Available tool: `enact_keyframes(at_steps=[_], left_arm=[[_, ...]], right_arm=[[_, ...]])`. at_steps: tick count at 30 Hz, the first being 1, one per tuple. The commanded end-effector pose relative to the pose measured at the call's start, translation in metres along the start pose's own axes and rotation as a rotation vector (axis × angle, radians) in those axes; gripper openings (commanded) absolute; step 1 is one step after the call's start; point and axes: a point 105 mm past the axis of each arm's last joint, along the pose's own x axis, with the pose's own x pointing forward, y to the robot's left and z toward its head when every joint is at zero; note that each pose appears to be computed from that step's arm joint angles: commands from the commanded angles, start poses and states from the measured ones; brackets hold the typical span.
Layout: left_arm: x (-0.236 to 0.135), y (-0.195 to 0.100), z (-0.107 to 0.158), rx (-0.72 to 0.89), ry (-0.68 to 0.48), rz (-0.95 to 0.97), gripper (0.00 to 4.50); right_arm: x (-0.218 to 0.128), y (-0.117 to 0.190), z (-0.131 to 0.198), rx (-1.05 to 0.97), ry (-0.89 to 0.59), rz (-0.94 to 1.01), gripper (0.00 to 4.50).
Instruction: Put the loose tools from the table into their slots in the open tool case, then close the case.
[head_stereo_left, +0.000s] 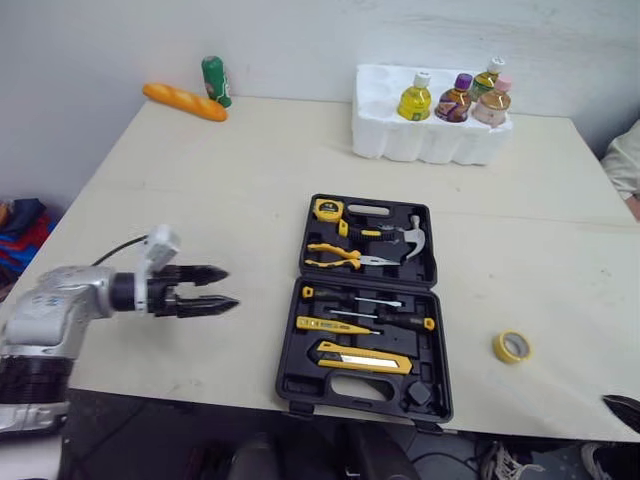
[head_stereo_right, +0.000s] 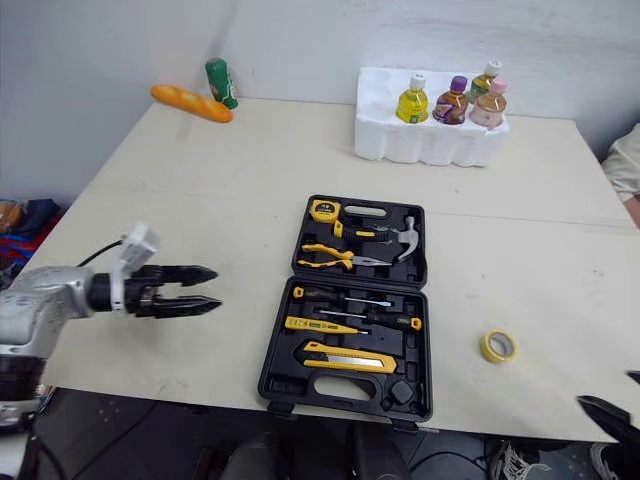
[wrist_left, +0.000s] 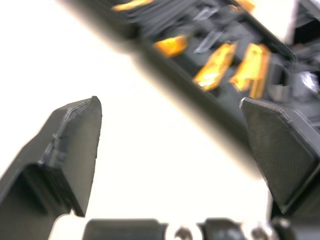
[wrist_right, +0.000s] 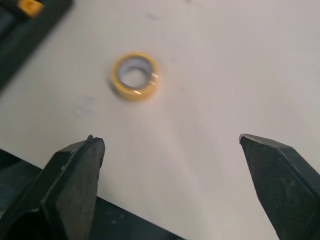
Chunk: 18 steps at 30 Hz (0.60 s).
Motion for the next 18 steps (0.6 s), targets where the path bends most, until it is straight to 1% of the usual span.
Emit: enact_keyframes(at_steps=[1, 3, 7, 9, 12, 15, 18], left_arm=[[-0.035, 0.023, -0.002, 0.052, 0.001, 0.186, 4.46], [-0.034, 0.022, -0.003, 0.107, 0.028, 0.182, 4.46], [-0.008, 0.001, 0.019, 0.202, 0.030, 0.039, 4.46], [0.014, -0.024, 0.040, 0.259, -0.008, -0.095, 4.46], [0.044, -0.076, 0.061, 0.362, -0.030, -0.361, 4.46], [0.062, -0.112, 0.073, 0.429, -0.060, -0.548, 4.46], [0.077, -0.138, 0.078, 0.475, -0.077, -0.673, 4.46]], right_arm=[[-0.017, -0.025, 0.003, -0.025, -0.035, -0.117, 4.50], [-0.015, -0.024, 0.008, -0.038, -0.045, -0.092, 4.50], [-0.003, -0.011, 0.027, -0.065, -0.045, 0.032, 4.50], [0.006, 0.009, 0.040, -0.135, -0.012, 0.162, 4.50], [0.024, 0.039, 0.054, -0.272, 0.057, 0.344, 4.50], [0.041, 0.052, 0.061, -0.392, 0.136, 0.428, 4.50], [0.061, 0.064, 0.065, -0.465, 0.222, 0.478, 4.50]])
